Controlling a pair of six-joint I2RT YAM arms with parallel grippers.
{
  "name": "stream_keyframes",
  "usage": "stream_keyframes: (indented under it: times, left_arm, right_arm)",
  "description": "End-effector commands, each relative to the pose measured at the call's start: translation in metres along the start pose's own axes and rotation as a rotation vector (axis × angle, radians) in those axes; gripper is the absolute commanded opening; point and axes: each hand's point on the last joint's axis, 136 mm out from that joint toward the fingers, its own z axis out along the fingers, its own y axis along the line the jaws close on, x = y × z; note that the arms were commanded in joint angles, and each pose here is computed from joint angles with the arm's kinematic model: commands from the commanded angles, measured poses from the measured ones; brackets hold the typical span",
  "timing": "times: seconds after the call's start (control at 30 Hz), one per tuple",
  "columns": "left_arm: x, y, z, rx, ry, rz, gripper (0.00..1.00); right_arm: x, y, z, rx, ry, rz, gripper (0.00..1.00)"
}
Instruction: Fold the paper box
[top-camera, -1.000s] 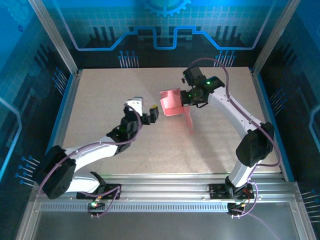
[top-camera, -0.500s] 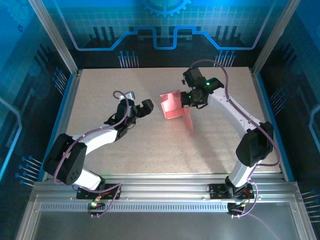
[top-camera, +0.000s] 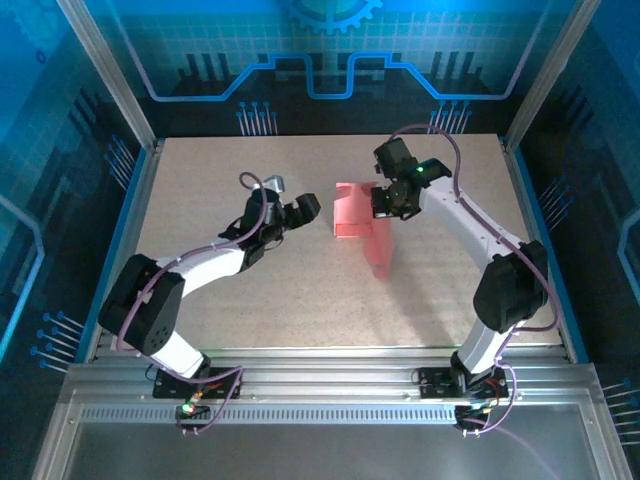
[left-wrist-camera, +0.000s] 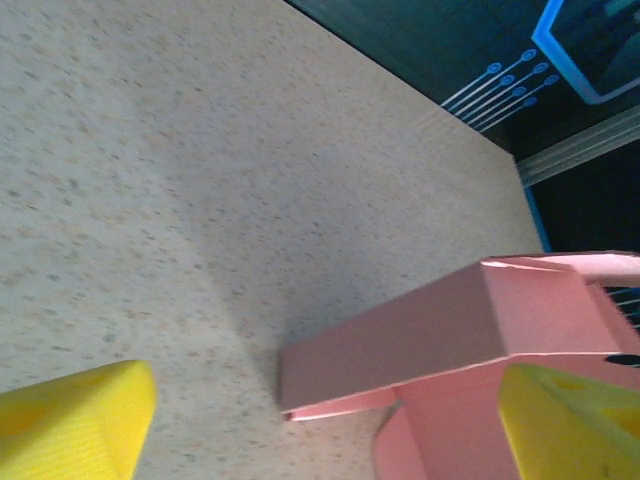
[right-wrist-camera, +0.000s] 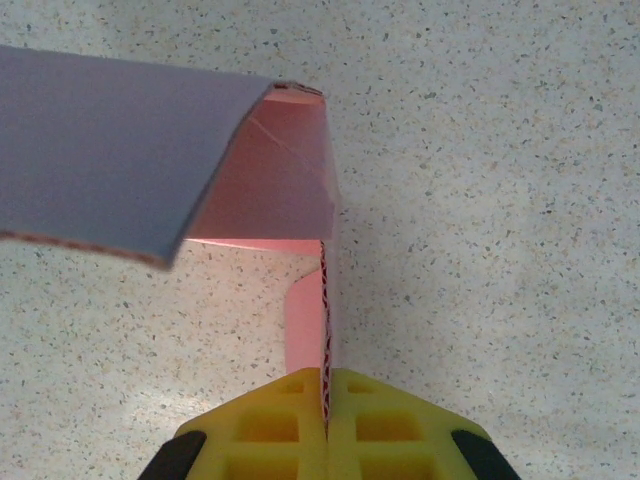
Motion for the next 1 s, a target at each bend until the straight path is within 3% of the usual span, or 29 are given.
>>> stream_keyframes:
  times: [0.0, 0.37, 0.5, 0.7, 0.87, 0.97]
  left_arm:
    - [-0.001, -0.031, 0.007, 0.104, 0.023, -0.004, 0.78]
    - [0.001, -0.052, 0.013, 0.225, 0.121, -0.029, 0.56]
    - [-0.025, -0.048, 0.005, 0.231, 0.072, -0.03, 0.66]
    - [-0.044, -0.071, 0.014, 0.243, 0.106, 0.21, 0.87]
    - [-0.029, -0.086, 0.041, 0.29, 0.318, 0.278, 0.82]
    - [-0.024, -0.094, 0.049, 0.34, 0.375, 0.295, 0.75]
  right_arm:
    - [0.005, 0.0, 0.003, -0.009, 0.011, 0.009, 0.03]
    - [0.012, 0.002, 0.006, -0.033, 0.015, -0.004, 0.04]
    - [0.012, 0.004, 0.003, -0.038, 0.023, -0.04, 0.05]
    - [0.014, 0.008, 0.002, -0.062, 0.037, -0.076, 0.05]
    - [0.015, 0.013, 0.001, -0.097, 0.044, -0.107, 0.05]
    - [0.015, 0.013, 0.001, -0.1, 0.049, -0.133, 0.07]
